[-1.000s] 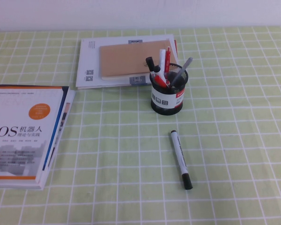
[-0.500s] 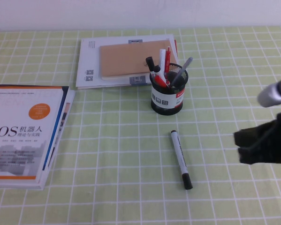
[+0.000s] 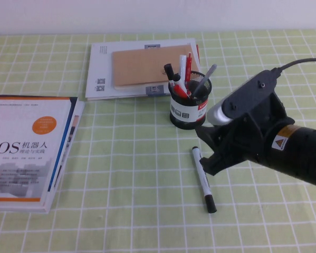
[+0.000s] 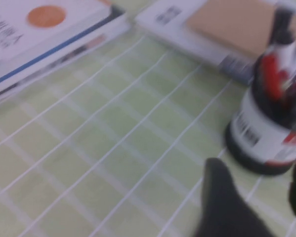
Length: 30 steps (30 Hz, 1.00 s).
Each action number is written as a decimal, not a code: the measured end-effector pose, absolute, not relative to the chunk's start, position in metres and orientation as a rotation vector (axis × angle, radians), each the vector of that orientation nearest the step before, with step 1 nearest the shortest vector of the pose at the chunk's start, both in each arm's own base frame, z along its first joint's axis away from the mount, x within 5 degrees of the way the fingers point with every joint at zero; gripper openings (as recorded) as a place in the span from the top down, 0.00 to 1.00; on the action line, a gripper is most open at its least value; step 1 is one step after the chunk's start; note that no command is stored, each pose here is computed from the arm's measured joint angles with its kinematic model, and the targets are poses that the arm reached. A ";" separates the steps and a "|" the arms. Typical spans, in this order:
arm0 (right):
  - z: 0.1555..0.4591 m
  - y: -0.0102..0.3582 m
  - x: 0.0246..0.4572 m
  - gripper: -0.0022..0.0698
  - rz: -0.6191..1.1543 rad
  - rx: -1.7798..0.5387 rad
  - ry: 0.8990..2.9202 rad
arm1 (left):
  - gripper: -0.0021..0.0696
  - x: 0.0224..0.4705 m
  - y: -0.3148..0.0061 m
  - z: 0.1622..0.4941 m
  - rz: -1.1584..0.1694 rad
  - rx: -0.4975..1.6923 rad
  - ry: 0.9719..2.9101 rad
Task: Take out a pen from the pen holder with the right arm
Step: 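Take a marker out of the pen holder and lay it on the table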
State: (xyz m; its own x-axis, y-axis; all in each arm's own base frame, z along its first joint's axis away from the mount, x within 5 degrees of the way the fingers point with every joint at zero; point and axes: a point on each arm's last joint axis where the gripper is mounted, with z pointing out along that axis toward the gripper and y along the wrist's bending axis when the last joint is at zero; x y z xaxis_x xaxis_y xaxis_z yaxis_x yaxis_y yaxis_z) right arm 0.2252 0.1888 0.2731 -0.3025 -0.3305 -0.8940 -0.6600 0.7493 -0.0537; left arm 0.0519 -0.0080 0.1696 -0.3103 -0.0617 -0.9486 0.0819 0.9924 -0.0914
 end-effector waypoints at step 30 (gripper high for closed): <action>0.200 0.213 0.280 0.46 0.212 -0.712 1.458 | 0.98 0.052 -0.008 0.170 -0.142 0.015 1.881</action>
State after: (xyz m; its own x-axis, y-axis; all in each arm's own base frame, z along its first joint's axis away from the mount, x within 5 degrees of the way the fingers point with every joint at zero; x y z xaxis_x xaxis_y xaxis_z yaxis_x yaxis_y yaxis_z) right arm 0.2804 0.2133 0.2003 0.1366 -0.2839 -0.9491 -0.5420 0.7805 -0.3114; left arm 0.0519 -0.0080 0.1696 -0.3103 -0.0617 -0.9486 0.0819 0.9924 -0.0914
